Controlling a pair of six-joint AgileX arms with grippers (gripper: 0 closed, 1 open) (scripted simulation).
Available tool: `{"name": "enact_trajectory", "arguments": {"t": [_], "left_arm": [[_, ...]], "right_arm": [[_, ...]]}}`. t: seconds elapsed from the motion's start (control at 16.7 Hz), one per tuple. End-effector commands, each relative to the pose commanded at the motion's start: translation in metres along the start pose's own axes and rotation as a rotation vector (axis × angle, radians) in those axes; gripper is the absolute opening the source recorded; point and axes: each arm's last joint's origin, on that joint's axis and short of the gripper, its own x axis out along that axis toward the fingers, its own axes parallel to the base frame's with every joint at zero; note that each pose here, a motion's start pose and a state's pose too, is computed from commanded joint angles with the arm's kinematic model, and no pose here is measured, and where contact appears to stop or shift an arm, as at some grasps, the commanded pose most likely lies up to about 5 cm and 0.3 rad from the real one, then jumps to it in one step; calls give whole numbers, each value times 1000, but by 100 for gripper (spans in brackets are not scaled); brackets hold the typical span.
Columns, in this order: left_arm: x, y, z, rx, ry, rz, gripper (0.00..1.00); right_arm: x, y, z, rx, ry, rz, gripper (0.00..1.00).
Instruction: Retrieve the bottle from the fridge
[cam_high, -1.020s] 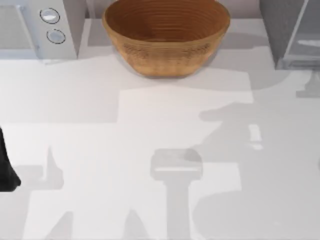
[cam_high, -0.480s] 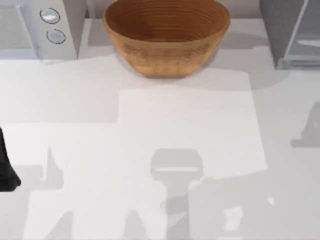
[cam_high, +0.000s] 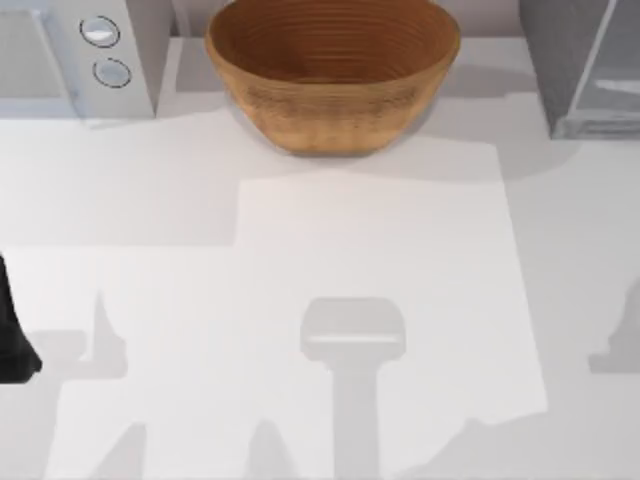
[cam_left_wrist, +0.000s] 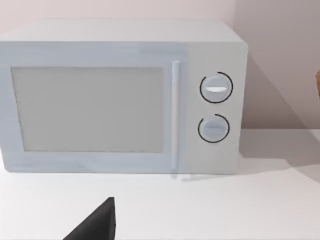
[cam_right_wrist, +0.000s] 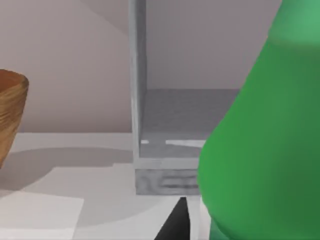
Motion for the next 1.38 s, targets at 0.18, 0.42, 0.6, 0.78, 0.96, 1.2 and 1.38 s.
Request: {"name": "enact_trajectory", "arguments": {"t": [0.18, 0.42, 0.6, 0.78, 0.96, 1.2, 1.38], "left_arm": [[0, 0, 0, 0, 0, 0, 100], [0, 0, 0, 0, 0, 0, 100], [0, 0, 0, 0, 0, 0, 100], [0, 0, 0, 0, 0, 0, 100], [0, 0, 0, 0, 0, 0, 100], [0, 0, 0, 0, 0, 0, 100], [0, 0, 0, 0, 0, 0, 100]], "right_arm": [[-3, 1, -7, -1, -1, 2, 0], [-3, 1, -7, -1, -1, 2, 0], [-3, 1, -5, 1, -3, 0, 0], [0, 7, 14, 9, -25, 1, 0], [12, 18, 43, 26, -40, -1, 0], [49, 54, 74, 44, 0, -3, 0], [85, 103, 75, 29, 64, -5, 0]]}}
